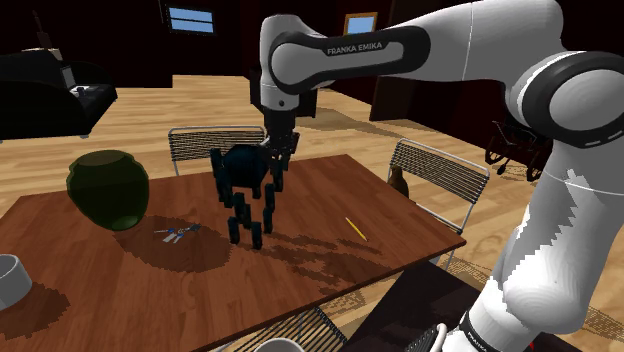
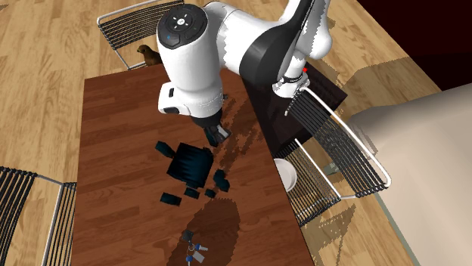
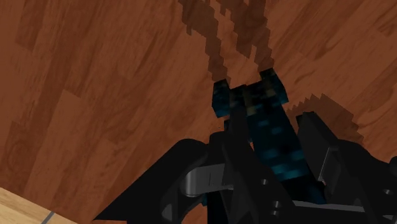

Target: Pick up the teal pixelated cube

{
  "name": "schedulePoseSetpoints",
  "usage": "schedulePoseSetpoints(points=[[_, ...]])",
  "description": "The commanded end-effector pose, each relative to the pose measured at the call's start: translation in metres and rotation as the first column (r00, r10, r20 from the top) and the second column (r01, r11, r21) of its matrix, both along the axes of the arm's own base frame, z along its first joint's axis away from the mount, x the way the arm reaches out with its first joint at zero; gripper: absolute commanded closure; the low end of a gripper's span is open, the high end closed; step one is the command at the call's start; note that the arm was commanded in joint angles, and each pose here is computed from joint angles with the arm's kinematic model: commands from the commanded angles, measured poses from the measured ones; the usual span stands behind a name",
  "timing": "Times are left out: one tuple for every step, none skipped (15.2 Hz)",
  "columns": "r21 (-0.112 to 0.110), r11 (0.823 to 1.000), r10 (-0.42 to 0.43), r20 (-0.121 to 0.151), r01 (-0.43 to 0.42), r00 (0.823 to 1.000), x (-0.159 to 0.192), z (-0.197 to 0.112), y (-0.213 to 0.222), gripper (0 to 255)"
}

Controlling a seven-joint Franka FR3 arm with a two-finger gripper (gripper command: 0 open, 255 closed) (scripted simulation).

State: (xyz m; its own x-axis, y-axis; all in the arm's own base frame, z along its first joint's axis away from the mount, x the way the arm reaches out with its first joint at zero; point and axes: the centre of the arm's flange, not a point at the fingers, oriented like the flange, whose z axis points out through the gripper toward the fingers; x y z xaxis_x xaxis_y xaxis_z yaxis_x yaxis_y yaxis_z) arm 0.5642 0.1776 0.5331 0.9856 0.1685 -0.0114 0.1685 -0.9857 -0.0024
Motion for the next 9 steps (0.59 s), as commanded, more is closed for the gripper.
schedulePoseSetpoints(points=[[0.0,1.0,0.0,0.001,0.0,1.0,0.0,0.011,0.0,255],[0.0,1.0,0.0,0.001,0.0,1.0,0.0,0.016,0.0,255],[0.0,1.0,0.0,0.001,0.0,1.0,0.0,0.021,0.0,255],[0.0,1.0,0.0,0.001,0.0,1.0,0.0,0.027,0.0,255],[0.0,1.0,0.0,0.001,0.0,1.0,0.0,0.032,0.0,255],[0.0,1.0,0.0,0.001,0.0,1.0,0.0,0.037,0.0,255],[0.0,1.0,0.0,0.001,0.0,1.0,0.0,0.042,0.0,255],[0.0,1.0,0.0,0.001,0.0,1.0,0.0,0.048,0.0,255],[0.0,1.0,0.0,0.001,0.0,1.0,0.0,0.053,0.0,255]])
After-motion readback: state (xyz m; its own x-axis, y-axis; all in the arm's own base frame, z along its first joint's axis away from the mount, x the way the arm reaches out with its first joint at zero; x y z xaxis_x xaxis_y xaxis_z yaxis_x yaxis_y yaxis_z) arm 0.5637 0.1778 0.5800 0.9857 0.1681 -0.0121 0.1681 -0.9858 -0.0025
